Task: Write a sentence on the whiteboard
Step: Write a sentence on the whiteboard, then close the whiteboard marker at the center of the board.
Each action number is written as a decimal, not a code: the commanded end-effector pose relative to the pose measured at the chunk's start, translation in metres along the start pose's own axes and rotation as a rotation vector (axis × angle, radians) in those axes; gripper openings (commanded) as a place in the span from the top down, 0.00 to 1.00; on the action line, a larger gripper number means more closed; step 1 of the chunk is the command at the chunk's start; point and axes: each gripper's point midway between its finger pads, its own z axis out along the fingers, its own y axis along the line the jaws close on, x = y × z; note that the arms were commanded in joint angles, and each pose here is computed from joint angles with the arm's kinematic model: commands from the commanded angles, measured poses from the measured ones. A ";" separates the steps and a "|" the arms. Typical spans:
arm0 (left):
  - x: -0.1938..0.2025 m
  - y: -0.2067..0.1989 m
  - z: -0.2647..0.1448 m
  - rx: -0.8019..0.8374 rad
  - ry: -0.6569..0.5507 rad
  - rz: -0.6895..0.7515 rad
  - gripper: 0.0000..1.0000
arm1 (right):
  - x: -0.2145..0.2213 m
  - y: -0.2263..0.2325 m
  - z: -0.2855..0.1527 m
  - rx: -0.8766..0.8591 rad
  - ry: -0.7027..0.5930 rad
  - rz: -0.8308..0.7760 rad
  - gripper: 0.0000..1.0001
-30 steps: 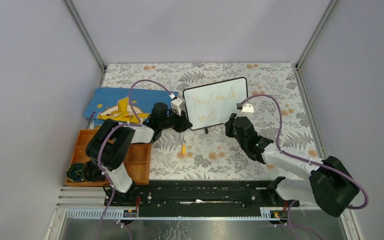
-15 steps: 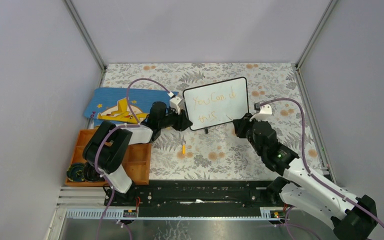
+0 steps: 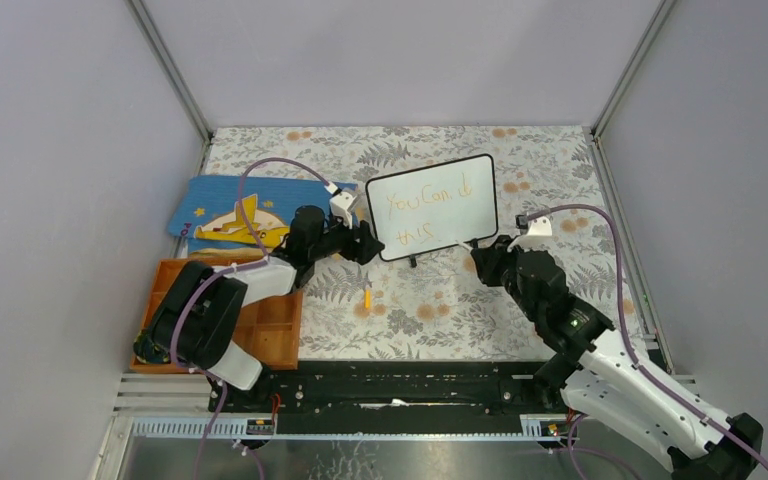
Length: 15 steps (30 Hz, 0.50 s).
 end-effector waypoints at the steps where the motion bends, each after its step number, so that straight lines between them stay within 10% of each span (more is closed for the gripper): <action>1: -0.013 0.006 -0.012 -0.075 -0.046 0.036 0.18 | -0.023 0.011 -0.012 -0.050 -0.049 0.005 1.00; 4: -0.016 0.011 -0.019 -0.124 -0.041 0.019 0.02 | -0.024 0.010 -0.016 -0.052 -0.053 -0.004 1.00; 15: -0.075 0.032 -0.095 -0.472 -0.202 -0.070 0.01 | -0.062 0.014 -0.050 -0.114 -0.191 -0.022 1.00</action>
